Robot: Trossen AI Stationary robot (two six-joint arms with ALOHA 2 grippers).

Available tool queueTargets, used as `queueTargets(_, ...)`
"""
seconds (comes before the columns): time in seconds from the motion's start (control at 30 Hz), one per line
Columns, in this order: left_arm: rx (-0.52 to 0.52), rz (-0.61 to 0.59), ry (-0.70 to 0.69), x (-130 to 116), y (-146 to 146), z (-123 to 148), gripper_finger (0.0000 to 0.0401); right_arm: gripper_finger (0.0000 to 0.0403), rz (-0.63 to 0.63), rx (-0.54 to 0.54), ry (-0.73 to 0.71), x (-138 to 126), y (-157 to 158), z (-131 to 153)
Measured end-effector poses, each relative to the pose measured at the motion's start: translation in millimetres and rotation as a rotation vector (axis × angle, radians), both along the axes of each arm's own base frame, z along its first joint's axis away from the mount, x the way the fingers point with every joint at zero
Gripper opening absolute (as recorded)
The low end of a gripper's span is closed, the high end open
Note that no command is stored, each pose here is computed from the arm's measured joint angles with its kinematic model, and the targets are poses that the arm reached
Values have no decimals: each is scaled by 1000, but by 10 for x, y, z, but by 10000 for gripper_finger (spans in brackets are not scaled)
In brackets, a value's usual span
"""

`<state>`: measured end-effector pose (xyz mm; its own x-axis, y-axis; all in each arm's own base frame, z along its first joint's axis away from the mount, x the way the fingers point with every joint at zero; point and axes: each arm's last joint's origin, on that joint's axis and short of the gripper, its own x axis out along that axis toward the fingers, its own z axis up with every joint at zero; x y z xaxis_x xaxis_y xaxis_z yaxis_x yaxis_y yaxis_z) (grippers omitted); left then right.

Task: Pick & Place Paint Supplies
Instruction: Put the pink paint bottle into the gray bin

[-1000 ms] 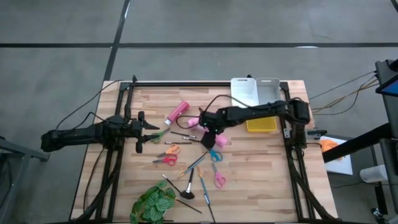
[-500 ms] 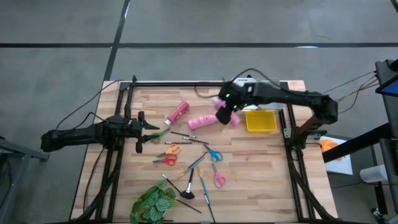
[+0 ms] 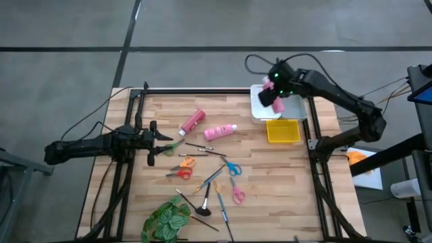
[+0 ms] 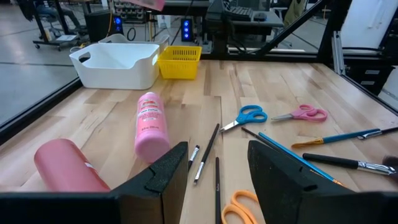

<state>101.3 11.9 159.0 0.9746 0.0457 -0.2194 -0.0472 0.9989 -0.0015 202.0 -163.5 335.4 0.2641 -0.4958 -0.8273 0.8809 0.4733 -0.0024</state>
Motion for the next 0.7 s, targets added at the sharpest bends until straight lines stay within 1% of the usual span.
queueTargets(0.17, 0, 0, 0, 0, 0, -1, 169, 190, -172, 41, 16, -218, -257, -141)
queueTargets(0.3, 0, 0, 0, 0, 0, -1, 169, 190, -279, 88, 37, -318, -420, -325)
queueTargets(0.43, 0, 0, 0, 0, 0, -1, 169, 190, -351, 120, 48, -373, -546, -517)
queueTargets(0.57, 0, 0, 0, 0, 0, -1, 169, 190, -414, 183, 89, -416, -594, -748)
queueTargets(0.7, 0, 0, 0, 0, 0, -1, 169, 190, -436, 197, 95, -441, -648, -948)
